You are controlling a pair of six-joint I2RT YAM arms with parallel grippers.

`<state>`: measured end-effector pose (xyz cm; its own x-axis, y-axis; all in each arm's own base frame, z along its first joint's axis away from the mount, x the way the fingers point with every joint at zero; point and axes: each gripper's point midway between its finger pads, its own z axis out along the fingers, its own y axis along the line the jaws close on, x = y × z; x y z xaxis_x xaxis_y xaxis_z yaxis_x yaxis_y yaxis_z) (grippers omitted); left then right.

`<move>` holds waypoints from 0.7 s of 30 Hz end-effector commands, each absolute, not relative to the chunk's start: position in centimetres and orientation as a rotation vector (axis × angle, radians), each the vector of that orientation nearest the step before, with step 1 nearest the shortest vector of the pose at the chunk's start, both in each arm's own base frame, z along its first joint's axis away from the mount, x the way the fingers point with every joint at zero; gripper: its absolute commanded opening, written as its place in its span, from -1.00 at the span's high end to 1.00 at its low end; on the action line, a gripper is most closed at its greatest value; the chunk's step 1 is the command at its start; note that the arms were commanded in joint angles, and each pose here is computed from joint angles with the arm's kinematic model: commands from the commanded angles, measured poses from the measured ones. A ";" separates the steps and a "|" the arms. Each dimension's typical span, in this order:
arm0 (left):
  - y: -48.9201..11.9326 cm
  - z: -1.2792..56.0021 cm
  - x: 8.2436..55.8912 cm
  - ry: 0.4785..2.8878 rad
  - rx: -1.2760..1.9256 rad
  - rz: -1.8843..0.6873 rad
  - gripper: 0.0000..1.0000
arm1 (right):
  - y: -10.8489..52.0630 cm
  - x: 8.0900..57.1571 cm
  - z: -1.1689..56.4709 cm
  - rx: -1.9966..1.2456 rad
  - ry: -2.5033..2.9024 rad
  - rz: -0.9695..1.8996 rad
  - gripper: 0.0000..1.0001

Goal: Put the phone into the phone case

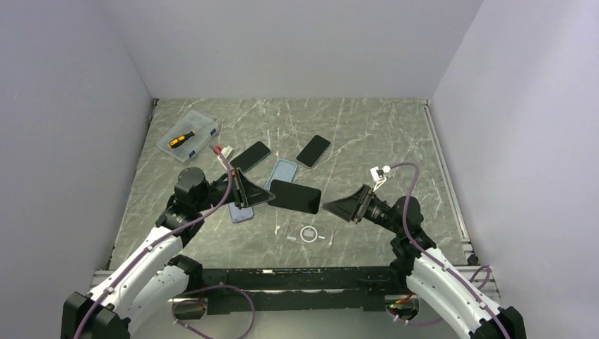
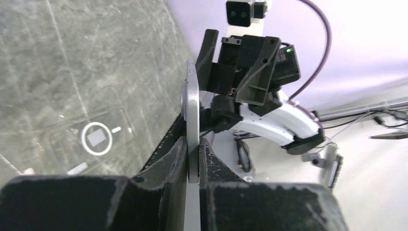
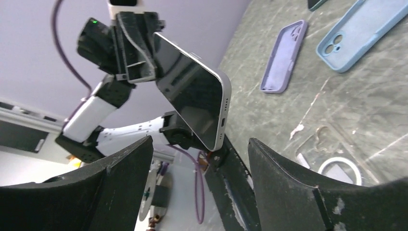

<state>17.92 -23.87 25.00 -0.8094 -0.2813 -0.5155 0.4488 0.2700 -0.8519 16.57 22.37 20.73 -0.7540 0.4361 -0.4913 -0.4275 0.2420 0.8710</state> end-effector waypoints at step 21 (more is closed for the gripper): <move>-25.9 30.0 14.3 1.654 0.262 -1.929 1.00 | 23.1 14.0 26.7 -0.147 1.534 1.820 -0.04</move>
<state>15.24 -25.86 27.11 -0.8565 -0.2873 -0.4289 0.4451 0.0097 -0.8954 15.09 23.35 24.40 -0.7629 0.4431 -0.4708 -0.5053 0.0456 0.8617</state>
